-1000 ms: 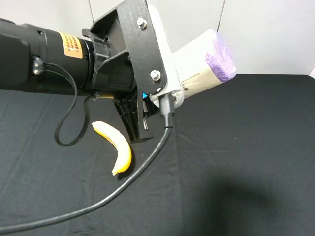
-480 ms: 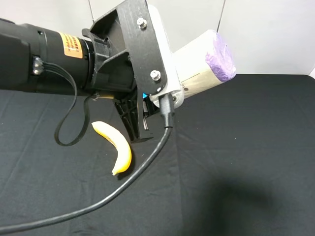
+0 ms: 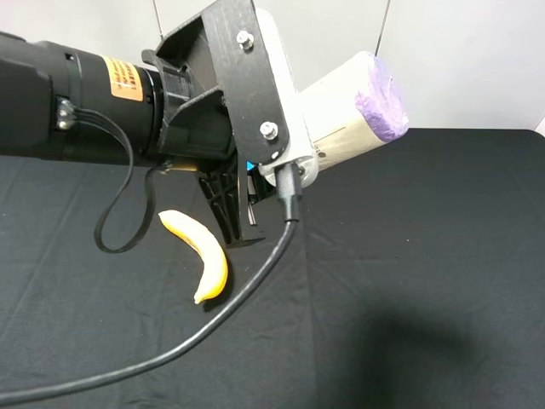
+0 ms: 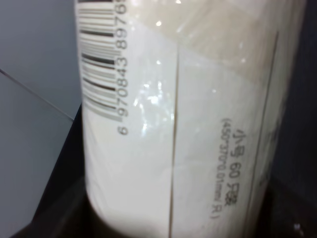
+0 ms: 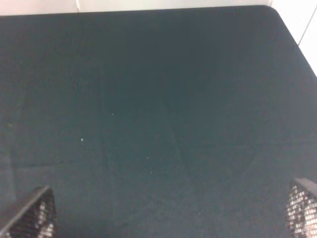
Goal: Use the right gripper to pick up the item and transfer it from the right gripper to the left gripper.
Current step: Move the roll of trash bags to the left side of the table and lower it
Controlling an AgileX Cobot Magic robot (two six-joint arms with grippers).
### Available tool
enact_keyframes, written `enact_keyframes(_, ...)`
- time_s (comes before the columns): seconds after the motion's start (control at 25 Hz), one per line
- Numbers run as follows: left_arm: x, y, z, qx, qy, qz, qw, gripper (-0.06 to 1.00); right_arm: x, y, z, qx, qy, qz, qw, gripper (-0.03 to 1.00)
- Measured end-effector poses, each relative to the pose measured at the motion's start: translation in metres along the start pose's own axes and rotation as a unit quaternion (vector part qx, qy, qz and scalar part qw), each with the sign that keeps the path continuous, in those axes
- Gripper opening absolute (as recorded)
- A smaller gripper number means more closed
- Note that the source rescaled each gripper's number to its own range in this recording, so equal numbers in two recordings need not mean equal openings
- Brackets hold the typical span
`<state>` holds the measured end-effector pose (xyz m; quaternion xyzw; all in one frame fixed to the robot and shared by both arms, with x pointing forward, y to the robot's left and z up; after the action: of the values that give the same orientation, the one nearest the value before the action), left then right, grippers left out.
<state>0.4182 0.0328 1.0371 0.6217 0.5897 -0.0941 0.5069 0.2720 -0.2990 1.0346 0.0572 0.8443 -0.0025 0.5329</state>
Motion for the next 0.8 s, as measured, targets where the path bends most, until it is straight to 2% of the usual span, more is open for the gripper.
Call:
enact_keyframes(0.12, 0.001, -0.001, 0.0, 0.004, 0.003, -0.003, 1.0, 0.01, 0.0, 0.0, 0.0, 0.001, 0.0, 0.001, 1.0, 1.0)
enact_keyframes(0.2, 0.002, -0.002, 0.0, 0.02, 0.015, -0.013, 1.0, 0.01, 0.0, 0.0, 0.0, 0.002, 0.0, 0.001, 1.0, 1.0)
enact_keyframes(0.36, 0.003, 0.008, -0.004, 0.034, 0.038, -0.06, 0.997, 0.01, 0.0, 0.0, 0.0, 0.002, 0.0, 0.001, 1.0, 1.0)
enact_keyframes(0.52, 0.012, 0.032, -0.009, 0.023, 0.066, -0.113, 0.991, 0.01, 0.0, 0.0, 0.0, 0.002, 0.0, 0.001, 1.0, 1.0)
enact_keyframes(0.8, 0.047, 0.067, -0.022, -0.011, 0.122, -0.19, 0.974, 0.01, 0.0, 0.0, 0.0, 0.002, 0.0, 0.001, 1.0, 1.0)
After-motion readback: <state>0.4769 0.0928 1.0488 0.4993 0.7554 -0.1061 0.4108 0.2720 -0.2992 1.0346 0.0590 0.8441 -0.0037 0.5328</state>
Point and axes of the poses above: a point on each arm's last joint axis where the gripper is mounted, z pointing out along that axis toward the gripper, y along the wrist's bending axis when the last joint is at zero, x = y × z, the point moved 4 cm from there along z, pointing out along that axis toward the gripper, and after that the axes turned 3 degrees about z, right-handed, at the moved point
